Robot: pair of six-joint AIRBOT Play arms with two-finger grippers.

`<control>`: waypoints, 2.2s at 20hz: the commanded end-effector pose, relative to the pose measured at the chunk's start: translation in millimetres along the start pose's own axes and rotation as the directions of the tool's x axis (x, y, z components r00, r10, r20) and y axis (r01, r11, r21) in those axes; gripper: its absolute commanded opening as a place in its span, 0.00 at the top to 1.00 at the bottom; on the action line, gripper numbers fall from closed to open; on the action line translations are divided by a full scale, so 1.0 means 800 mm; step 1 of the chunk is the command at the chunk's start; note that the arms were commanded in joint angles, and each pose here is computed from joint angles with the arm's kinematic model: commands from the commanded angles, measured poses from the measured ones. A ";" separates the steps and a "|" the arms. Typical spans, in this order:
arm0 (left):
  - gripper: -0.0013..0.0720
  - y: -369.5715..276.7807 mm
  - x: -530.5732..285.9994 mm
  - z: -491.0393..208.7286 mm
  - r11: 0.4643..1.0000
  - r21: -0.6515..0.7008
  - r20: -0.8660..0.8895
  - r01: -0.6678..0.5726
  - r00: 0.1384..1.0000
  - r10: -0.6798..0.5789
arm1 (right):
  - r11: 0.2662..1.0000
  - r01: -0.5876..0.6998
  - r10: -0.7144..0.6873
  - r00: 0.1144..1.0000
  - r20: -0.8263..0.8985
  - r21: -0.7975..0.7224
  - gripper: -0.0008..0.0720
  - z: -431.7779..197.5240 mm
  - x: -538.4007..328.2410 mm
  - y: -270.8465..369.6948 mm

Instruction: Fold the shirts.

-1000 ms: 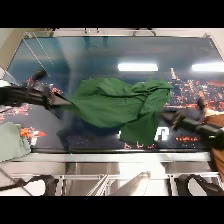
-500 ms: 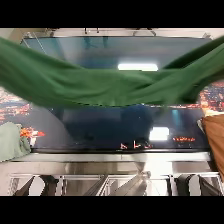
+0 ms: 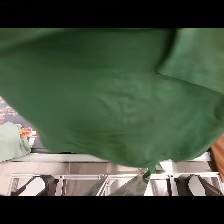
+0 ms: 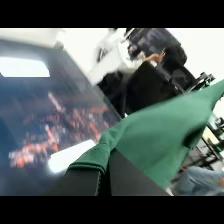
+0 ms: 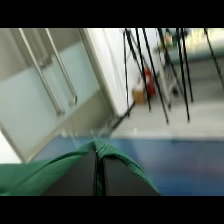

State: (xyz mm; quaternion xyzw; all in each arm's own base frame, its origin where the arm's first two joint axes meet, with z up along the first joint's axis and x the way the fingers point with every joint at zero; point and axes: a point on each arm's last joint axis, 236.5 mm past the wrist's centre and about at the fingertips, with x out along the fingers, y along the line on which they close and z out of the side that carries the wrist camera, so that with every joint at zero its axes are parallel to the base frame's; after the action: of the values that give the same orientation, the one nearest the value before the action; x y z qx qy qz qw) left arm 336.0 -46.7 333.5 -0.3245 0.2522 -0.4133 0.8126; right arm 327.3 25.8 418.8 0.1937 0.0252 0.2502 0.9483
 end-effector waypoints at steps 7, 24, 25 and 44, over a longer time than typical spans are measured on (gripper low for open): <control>0.96 0.342 0.204 -0.149 0.881 -0.464 -0.423 -0.095 0.898 -0.125 | 0.893 0.197 -0.004 0.903 -0.430 0.405 0.95 -0.340 0.176 -0.263; 0.97 0.415 0.169 -0.191 0.710 -0.688 -0.488 -0.151 0.820 -0.298 | 0.722 0.282 0.277 0.719 -0.637 0.632 0.95 -0.488 0.091 -0.314; 0.97 0.414 0.165 -0.201 0.709 -0.682 -0.518 -0.177 0.802 -0.298 | 0.724 0.322 0.282 0.669 -0.688 0.610 0.95 -0.505 0.078 -0.312; 0.03 0.338 0.075 -0.267 0.730 -0.454 -0.782 -0.512 0.621 -0.051 | 0.813 0.502 0.007 0.497 -0.868 0.294 0.67 -0.461 -0.018 -0.285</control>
State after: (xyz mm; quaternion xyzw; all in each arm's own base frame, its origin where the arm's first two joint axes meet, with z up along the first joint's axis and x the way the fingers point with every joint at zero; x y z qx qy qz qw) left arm 396.5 -48.1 -32.1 -0.3653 0.7333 -0.2723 0.5046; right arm 394.8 -36.6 -27.5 0.3116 0.5663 0.1643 0.7451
